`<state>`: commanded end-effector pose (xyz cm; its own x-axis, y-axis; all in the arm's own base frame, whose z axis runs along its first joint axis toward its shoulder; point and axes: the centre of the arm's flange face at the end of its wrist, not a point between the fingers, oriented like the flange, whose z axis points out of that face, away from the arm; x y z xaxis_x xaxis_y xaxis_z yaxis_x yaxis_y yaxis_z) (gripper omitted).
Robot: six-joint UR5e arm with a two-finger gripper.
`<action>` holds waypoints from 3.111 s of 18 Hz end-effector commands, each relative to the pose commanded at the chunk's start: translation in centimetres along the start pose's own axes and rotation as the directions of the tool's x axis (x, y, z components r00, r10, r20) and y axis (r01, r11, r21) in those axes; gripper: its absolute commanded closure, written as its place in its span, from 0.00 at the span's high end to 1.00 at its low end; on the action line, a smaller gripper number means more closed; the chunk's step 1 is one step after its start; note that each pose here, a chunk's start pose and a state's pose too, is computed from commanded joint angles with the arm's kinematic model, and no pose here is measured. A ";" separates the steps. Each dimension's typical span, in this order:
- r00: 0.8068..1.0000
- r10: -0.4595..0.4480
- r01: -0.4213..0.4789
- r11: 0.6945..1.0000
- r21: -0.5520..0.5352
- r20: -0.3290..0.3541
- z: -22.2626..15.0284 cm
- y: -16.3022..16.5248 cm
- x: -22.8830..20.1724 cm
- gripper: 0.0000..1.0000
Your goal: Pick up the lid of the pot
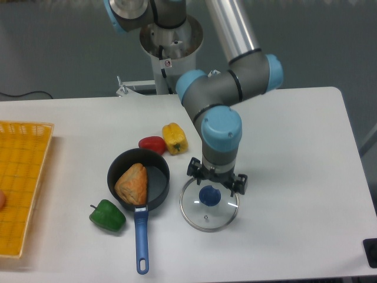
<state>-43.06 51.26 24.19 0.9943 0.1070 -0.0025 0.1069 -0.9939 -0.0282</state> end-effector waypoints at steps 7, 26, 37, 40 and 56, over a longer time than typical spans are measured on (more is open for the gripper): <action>1.000 0.001 -0.001 1.000 -0.014 -0.014 1.5 0.1 -0.1 1.00; 0.998 0.019 -0.020 1.000 -0.022 -0.054 2.9 -0.4 1.3 1.00; 0.998 0.021 -0.022 0.999 -0.026 -0.056 3.0 0.1 1.5 0.99; 0.998 0.020 -0.022 0.999 -0.024 -0.060 3.1 0.0 1.4 0.97; 0.998 0.019 -0.020 1.000 -0.020 -0.064 3.3 -0.1 1.3 0.73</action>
<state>-41.84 51.55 20.89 0.9944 0.0863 0.0606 0.0869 -0.9962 -0.0077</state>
